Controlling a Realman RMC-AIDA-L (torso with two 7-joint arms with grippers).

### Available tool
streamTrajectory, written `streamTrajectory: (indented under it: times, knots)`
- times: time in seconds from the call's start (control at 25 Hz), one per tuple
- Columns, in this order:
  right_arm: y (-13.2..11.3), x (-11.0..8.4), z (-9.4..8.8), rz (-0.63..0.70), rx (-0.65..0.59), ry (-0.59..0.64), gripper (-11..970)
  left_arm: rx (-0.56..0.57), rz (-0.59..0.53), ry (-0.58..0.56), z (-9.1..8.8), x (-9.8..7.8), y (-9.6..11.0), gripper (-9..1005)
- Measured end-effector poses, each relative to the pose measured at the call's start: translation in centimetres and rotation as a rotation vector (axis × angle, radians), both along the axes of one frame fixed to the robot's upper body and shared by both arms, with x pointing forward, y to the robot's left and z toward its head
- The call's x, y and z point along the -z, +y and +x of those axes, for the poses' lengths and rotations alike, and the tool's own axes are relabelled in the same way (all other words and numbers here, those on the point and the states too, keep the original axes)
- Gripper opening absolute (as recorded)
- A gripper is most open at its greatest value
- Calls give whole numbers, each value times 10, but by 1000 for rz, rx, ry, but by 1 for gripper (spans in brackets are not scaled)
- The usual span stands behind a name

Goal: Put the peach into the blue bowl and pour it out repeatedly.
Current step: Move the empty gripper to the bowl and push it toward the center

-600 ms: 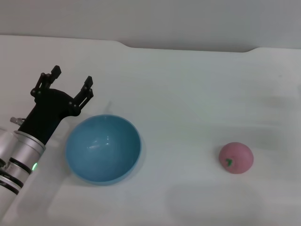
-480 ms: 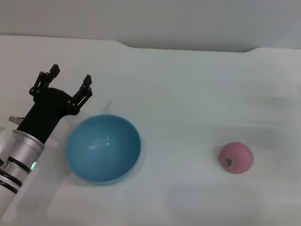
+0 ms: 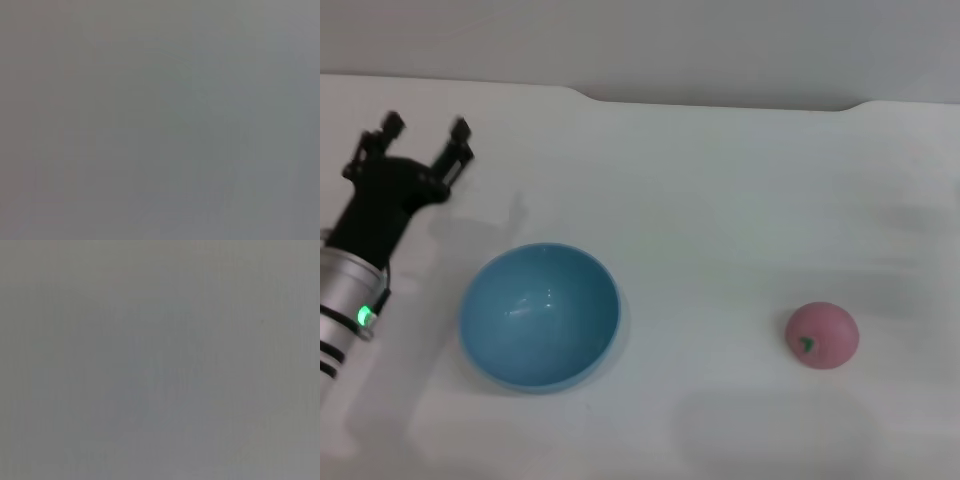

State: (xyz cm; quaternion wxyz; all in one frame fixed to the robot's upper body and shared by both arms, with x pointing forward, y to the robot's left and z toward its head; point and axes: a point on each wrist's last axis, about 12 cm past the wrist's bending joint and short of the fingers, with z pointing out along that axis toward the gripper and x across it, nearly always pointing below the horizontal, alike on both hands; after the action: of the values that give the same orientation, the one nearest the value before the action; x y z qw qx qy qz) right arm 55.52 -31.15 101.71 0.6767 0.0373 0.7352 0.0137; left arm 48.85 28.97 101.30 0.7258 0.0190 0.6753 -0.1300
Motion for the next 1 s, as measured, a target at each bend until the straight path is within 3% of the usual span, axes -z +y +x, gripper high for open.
streamTrajectory:
  times: [0.2, 0.36, 0.4, 0.44, 0.6, 0.8, 1.0]
  knots:
    - [-1, 1, -1, 0, 2, 2, 700, 16, -165, 9, 31, -17, 20, 826]
    - [-1, 1, -1, -1, 3, 3, 699, 123, -224, 108, 69, -36, 26, 826]
    - [-1, 1, -1, -1, 3, 4, 699, 205, -200, 193, 89, -48, 24, 826]
    - [-1, 1, -1, 0, 2, 4, 699, 205, -200, 193, 89, -48, 24, 826]
    - [-1, 1, -1, 1, 2, 5, 699, 328, -72, 387, 118, -77, 9, 825]
    - [-1, 1, -1, 1, 2, 6, 699, 392, -19, 609, 122, -106, 2, 825]
    - [2, -2, 3, -3, -10, -4, 698, 392, -15, 937, 107, -127, 12, 826]
